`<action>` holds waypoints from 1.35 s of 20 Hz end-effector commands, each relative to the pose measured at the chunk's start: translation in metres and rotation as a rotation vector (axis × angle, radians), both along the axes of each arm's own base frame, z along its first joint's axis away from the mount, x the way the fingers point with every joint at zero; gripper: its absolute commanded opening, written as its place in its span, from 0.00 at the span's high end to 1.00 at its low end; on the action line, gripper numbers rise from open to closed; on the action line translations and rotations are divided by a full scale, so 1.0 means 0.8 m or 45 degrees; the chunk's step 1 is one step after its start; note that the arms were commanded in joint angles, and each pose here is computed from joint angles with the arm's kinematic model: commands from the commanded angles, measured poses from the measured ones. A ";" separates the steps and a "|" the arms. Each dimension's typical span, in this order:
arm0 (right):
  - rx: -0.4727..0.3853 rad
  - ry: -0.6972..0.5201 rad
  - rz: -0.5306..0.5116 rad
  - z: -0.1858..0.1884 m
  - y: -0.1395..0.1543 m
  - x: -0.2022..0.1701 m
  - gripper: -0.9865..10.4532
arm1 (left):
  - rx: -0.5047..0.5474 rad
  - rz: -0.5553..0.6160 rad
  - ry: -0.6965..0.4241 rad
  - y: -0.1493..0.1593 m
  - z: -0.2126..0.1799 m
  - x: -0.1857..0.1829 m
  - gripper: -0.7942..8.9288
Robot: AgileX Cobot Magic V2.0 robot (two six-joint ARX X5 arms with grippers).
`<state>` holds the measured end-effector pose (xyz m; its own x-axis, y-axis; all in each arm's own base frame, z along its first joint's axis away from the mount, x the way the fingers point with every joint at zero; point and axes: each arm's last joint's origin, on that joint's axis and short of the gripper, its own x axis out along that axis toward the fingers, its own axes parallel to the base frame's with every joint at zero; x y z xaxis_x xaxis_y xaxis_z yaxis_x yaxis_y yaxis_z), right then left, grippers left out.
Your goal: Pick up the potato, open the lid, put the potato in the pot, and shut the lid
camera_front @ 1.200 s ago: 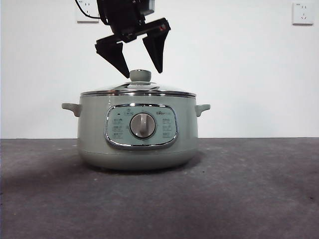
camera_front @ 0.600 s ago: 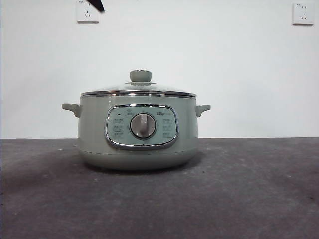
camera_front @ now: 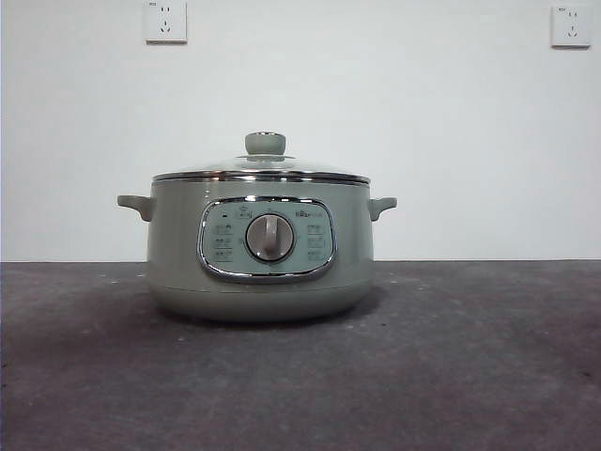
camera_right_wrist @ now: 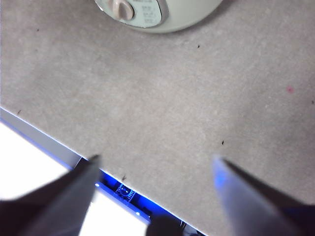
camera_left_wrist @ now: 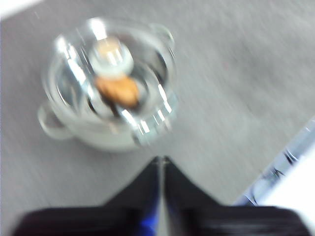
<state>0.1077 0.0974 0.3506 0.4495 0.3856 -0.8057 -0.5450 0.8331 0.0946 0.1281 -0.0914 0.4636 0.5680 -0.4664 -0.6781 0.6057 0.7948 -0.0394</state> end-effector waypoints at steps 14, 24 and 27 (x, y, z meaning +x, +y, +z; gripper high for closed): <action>-0.056 -0.053 -0.066 -0.003 -0.001 0.003 0.93 | -0.156 0.034 -0.104 0.060 -0.011 -0.088 0.92; -0.056 -0.053 -0.066 -0.003 -0.001 0.003 0.93 | 0.137 0.371 -0.348 0.090 -0.065 -0.042 0.92; -0.057 -0.054 -0.067 -0.003 -0.001 0.003 0.93 | 0.059 0.534 -0.629 0.104 -0.138 -0.022 0.92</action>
